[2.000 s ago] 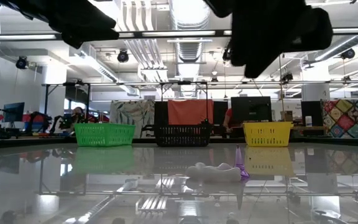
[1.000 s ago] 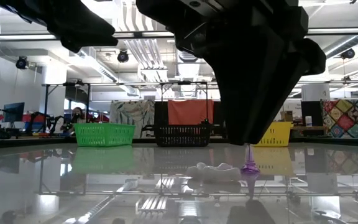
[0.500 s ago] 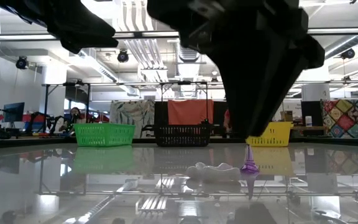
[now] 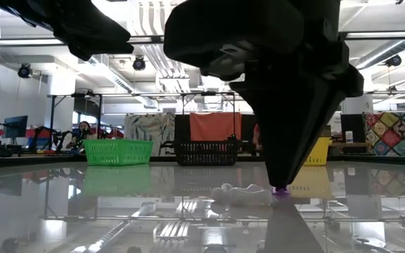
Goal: Sort Halloween decoration
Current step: Put the purple witch hat toy into the black basket
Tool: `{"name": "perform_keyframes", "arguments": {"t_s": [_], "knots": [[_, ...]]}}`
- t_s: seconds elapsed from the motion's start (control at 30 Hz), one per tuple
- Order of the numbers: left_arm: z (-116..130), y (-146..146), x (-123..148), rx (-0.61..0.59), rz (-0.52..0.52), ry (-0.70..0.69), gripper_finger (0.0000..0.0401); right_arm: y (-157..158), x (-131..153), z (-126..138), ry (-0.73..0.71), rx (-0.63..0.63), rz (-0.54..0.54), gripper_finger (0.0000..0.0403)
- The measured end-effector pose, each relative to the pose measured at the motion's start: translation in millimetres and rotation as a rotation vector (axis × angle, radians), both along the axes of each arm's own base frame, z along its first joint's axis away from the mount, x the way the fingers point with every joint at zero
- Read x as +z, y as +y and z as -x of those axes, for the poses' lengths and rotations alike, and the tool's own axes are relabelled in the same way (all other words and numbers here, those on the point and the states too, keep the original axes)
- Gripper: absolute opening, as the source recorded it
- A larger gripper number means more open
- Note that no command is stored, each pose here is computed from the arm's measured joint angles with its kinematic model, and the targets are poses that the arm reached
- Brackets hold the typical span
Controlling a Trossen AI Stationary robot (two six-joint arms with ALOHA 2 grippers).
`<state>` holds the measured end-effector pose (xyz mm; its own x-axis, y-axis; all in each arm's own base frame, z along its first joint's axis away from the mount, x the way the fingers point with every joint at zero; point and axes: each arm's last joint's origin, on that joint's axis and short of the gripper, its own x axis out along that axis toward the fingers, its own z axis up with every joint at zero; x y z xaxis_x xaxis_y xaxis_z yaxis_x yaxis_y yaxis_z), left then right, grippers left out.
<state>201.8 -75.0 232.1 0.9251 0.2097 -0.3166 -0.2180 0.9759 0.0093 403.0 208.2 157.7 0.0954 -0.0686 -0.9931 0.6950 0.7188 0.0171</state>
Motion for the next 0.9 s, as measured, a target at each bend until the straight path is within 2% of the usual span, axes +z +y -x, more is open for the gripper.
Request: {"name": "perform_keyframes", "arguments": {"t_s": [0.23, 0.37, 0.63, 0.9], "knots": [[0, 0, 0, 0.001, 0.002, 0.0, 0.0197, -1, 2, 0, 0.001, 0.032, 0.005, 0.001], [0, 0, 0, 0.005, 0.014, -0.003, 0.0197, -6, 10, 2, -0.005, 0.056, 0.044, 0.0009], [0, -1, 0, 0.005, 0.028, -0.006, 0.0197, -19, 62, 9, -0.144, 0.137, 0.137, 0.0009], [2, -7, 0, -0.012, 0.061, -0.014, 0.0197, -48, 117, 21, -0.285, 0.247, 0.33, 0.0009]]}}
